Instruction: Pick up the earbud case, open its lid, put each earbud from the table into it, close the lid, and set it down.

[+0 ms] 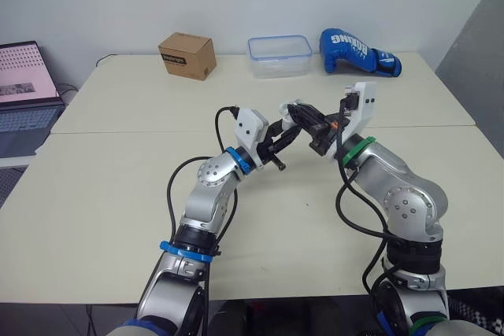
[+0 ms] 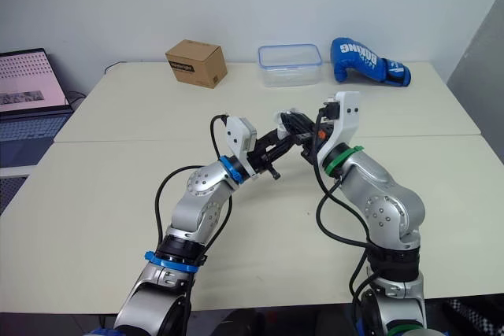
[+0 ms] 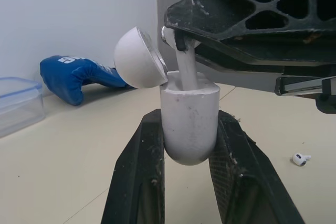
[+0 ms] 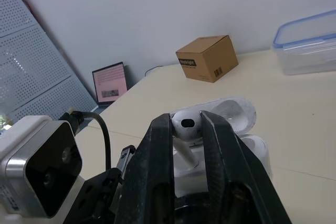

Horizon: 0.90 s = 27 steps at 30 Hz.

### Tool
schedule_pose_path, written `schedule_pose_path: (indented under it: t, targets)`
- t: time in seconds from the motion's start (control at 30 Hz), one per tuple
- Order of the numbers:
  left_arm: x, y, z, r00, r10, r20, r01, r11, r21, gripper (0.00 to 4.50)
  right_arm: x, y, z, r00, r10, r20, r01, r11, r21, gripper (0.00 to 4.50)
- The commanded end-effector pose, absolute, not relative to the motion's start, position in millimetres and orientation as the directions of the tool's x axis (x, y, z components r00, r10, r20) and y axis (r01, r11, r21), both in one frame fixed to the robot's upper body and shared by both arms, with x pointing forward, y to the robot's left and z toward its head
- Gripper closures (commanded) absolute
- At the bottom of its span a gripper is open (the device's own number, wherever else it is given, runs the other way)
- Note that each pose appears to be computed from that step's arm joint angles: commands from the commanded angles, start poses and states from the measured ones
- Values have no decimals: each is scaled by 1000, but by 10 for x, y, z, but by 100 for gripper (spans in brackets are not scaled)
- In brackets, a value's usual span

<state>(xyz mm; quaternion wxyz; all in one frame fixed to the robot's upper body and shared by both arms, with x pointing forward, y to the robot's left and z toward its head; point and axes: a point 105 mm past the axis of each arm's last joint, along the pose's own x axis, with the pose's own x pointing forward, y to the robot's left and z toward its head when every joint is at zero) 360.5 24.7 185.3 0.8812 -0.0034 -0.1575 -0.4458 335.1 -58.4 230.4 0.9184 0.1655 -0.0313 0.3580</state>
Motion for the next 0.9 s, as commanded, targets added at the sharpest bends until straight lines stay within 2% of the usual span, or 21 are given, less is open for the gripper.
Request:
schedule_pose_path:
  t: [0.03,0.27,0.47,0.63,0.8,0.83,0.9]
  targets:
    - [3569,209,2054,520,-784,339,783,596,178,376,3351,-573,2346,737,648,192,-674,688,269,411]
    - [3593,219,2070,523,-781,342,779,600,182,376,3353,-574,2245,745,648,155,-662,694,282,411]
    - [3603,215,2071,524,-780,343,777,602,182,376,3378,-630,2219,768,623,150,-636,711,301,204]
    - [3615,229,2031,528,-781,334,778,602,179,376,3361,-768,2333,768,608,199,-637,696,333,204]
    - [3623,292,1972,538,-782,314,774,606,183,376,3171,-1078,2668,711,628,317,-700,588,404,204]
    - [3622,315,1956,540,-783,308,773,607,186,376,3159,-1174,2688,719,624,306,-692,603,396,204]
    - [3615,369,1919,544,-786,294,772,605,192,376,3149,-1423,2575,758,625,184,-649,699,301,204]
